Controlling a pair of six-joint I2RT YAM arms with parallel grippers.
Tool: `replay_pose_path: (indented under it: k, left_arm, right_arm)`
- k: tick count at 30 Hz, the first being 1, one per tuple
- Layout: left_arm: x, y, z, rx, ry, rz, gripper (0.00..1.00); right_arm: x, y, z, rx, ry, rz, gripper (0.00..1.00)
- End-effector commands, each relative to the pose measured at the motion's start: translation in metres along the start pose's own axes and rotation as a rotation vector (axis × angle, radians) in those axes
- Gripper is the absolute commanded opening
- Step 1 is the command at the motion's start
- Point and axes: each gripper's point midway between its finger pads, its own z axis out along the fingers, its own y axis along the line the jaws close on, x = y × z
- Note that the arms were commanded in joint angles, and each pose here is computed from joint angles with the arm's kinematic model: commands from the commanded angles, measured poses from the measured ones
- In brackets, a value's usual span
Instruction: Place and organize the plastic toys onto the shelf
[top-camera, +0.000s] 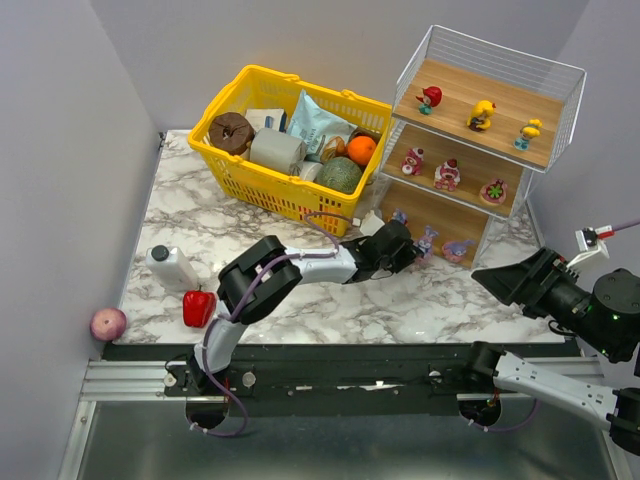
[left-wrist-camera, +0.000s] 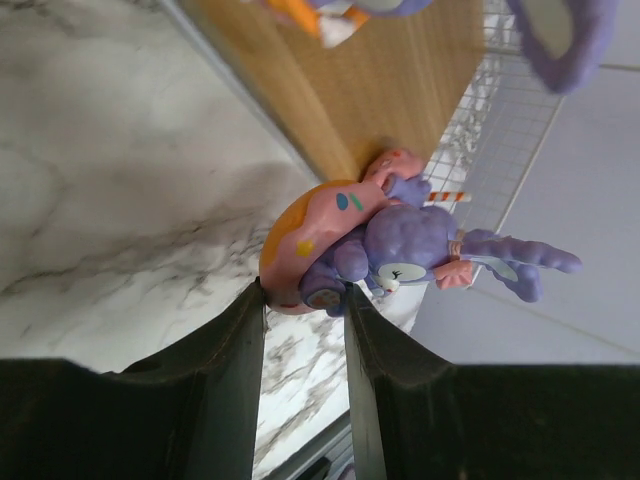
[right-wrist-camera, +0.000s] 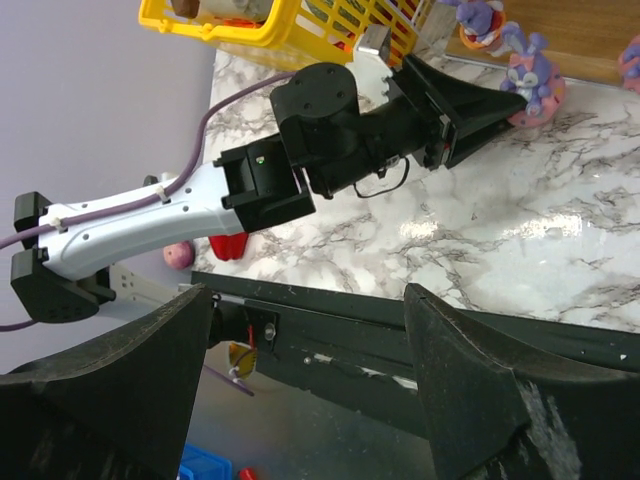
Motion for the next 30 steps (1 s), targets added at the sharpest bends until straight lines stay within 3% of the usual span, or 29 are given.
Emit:
replay_pose_path:
  k: [1, 30]
  left_arm:
    - [-0.014, -0.006, 0.018, 0.005, -0.050, -0.005, 0.01]
    - [-0.056, -0.012, 0.076, 0.087, -0.093, -0.139, 0.10]
  right_arm:
    - [-0.001, -0.017, -0.006, 0.039, -0.015, -0.002, 0.84]
    - [0.016, -0.033, -0.004, 0.056, 0.011, 0.054, 0.84]
